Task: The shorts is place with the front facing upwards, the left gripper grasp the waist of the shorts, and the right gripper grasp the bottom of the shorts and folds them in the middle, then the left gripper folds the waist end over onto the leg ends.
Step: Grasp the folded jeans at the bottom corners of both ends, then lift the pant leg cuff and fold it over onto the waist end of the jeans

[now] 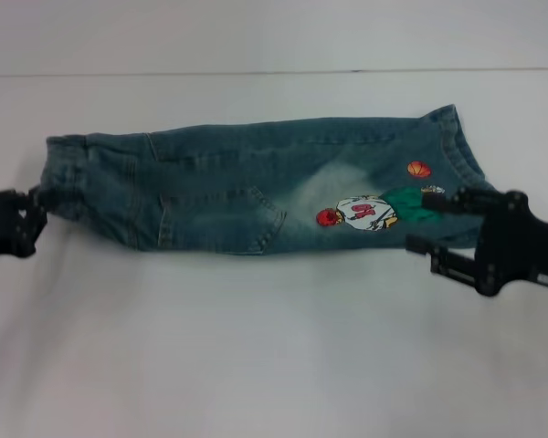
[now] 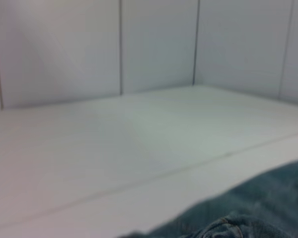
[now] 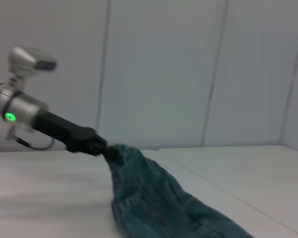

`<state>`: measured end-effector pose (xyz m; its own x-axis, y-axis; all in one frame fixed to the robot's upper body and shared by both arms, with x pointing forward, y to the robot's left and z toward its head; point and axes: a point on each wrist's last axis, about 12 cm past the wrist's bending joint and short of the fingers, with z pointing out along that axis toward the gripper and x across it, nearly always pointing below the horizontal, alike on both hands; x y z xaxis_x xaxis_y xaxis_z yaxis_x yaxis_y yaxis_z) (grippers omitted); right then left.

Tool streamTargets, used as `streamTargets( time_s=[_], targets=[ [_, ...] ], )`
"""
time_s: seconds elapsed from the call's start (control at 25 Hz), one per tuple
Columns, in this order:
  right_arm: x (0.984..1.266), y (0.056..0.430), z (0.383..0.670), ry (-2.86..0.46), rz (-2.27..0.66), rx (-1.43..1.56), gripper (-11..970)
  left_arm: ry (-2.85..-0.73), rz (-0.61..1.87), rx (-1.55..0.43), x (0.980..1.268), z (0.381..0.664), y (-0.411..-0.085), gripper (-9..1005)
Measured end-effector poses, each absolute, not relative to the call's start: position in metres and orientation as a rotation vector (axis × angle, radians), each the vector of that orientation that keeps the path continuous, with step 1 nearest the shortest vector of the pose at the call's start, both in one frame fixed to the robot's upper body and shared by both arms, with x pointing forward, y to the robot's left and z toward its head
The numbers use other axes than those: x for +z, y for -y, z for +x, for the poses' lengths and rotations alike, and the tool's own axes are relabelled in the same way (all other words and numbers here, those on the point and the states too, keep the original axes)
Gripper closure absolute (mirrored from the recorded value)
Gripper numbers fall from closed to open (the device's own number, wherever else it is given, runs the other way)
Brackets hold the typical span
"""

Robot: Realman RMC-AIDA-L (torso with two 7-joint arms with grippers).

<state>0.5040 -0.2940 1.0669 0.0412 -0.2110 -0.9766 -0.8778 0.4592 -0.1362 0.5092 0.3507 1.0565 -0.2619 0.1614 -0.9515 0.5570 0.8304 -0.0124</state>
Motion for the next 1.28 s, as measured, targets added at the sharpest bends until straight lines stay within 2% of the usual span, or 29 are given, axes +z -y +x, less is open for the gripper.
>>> streamTargets(
  time_s=[0.16,0.28,0.52,0.92,1.28],
  targets=[
    [1.063,0.289,0.516,-1.501,-0.949,0.650,410,-1.775,0.566,-0.464,1.081,0.516,-0.351,927],
    [1.063,0.286,0.524,-1.513,-0.910,0.632,604,-1.746,0.573,-0.492,1.100,0.523,-0.351,940],
    [1.056,0.277,0.545,-1.562,-0.811,0.553,726,-1.714,0.593,-0.538,1.131,0.536,-0.346,941],
    [1.038,0.228,0.576,-1.615,-0.863,0.439,960,-1.648,0.677,-0.631,1.166,0.567,-0.311,942],
    [1.021,0.181,0.576,-1.665,-0.986,0.402,956,-1.610,0.754,-0.682,1.192,0.587,-0.284,943]
  ],
)
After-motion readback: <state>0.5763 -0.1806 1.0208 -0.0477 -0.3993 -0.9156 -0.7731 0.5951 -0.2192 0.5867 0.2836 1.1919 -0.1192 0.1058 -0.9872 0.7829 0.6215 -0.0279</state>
